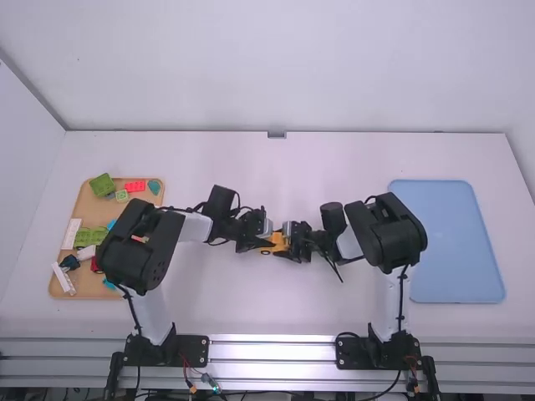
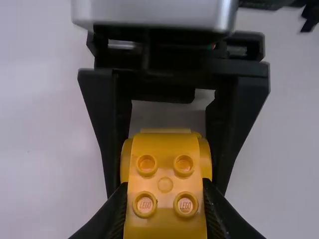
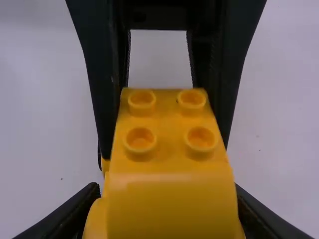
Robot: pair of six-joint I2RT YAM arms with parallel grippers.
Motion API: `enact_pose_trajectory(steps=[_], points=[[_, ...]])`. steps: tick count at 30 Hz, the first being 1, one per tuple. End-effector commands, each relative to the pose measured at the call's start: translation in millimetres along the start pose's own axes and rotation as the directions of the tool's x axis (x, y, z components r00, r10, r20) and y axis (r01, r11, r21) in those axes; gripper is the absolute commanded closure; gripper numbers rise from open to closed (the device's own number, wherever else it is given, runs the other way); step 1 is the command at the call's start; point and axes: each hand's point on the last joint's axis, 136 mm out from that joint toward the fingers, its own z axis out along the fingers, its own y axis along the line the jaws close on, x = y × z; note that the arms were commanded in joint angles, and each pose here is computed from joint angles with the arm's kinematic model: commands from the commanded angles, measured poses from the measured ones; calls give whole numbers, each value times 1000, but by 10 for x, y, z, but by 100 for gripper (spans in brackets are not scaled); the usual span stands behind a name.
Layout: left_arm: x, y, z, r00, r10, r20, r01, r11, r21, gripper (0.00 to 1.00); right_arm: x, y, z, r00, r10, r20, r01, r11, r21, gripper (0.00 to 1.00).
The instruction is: Assemble lego blocks to make yellow taxi
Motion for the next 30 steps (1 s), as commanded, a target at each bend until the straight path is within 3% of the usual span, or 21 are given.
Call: enact_pose_trajectory(steps=[1, 7, 16, 18, 19, 21, 25, 28, 30], points=[[649, -417, 252, 961, -97, -260, 109, 993, 34, 99, 176, 21, 55, 997, 7, -75, -6, 1000, 18, 54], [717, -422, 292, 938, -117, -325, 124, 992, 0, 99, 176, 20, 55, 997, 7, -75, -6, 1000, 18, 53], [558, -405, 323, 966, -104, -237, 113, 993, 26, 98, 179, 26, 54, 997, 9, -76, -8, 1000, 18, 53], [548, -391, 331, 966, -110, -234, 118, 993, 19, 96, 179, 26, 56, 997, 9, -76, -8, 1000, 17, 53], [533, -379, 328, 967, -108, -229, 114, 993, 16, 88, 180, 26, 54, 997, 10, -76, -8, 1000, 17, 53], [503, -346, 295, 969, -107, -225, 111, 994, 5, 83, 182, 29, 54, 997, 10, -77, -9, 1000, 17, 53], [428, -327, 262, 972, -98, -212, 101, 995, 1, 83, 183, 31, 54, 997, 11, -77, -9, 1000, 17, 53], [344, -311, 240, 976, -81, -203, 82, 997, -4, 73, 183, 30, 54, 997, 11, -77, -10, 1000, 17, 53], [319, -300, 231, 977, -77, -199, 77, 997, -7, 73, 183, 31, 54, 997, 11, -77, -9, 1000, 17, 53]])
